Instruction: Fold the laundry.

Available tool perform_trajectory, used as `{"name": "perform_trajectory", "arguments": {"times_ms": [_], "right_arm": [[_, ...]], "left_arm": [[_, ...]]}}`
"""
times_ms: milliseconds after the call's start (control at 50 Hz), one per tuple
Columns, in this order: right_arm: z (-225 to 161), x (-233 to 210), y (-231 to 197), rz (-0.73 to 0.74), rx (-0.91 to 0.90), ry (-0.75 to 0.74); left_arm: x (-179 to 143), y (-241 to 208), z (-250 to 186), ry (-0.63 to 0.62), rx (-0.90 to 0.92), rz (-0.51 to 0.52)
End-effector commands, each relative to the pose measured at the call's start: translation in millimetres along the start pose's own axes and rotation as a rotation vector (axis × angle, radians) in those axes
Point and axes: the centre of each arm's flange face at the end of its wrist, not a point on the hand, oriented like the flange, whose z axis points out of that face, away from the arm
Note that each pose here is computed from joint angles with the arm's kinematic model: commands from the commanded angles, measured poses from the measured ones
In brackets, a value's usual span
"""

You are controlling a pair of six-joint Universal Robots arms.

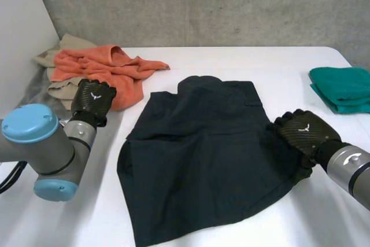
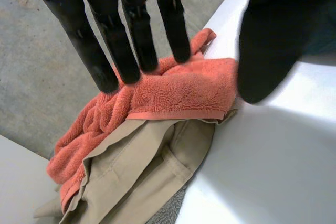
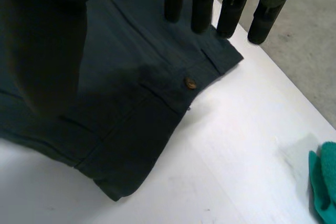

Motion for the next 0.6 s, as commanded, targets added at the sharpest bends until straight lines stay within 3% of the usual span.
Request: {"name": "perform_trajectory", "arguments": {"times_ms": [20, 140, 320, 400, 600], "right_arm": [[0, -1, 8, -0.076, 0.011, -0.048], [0, 6, 20, -0.134, -0.003, -0.052], [13, -2, 39, -0.138, -0.009, -0.114], [18, -5, 44, -0.141, -0.006, -0.117], [20, -5, 44, -0.12, 0.009, -0.111]], "left_arm": [[-16, -33, -31, -0.017, 0.045, -0.022], [-9, -68, -97, 0.077, 0.062, -0.133], [19, -73, -191, 0.394, -0.173, -0.265], [28, -73, -215, 0.481, -0.216, -0.279], [43, -63, -233, 0.553, -0.251, -0.25]]}}
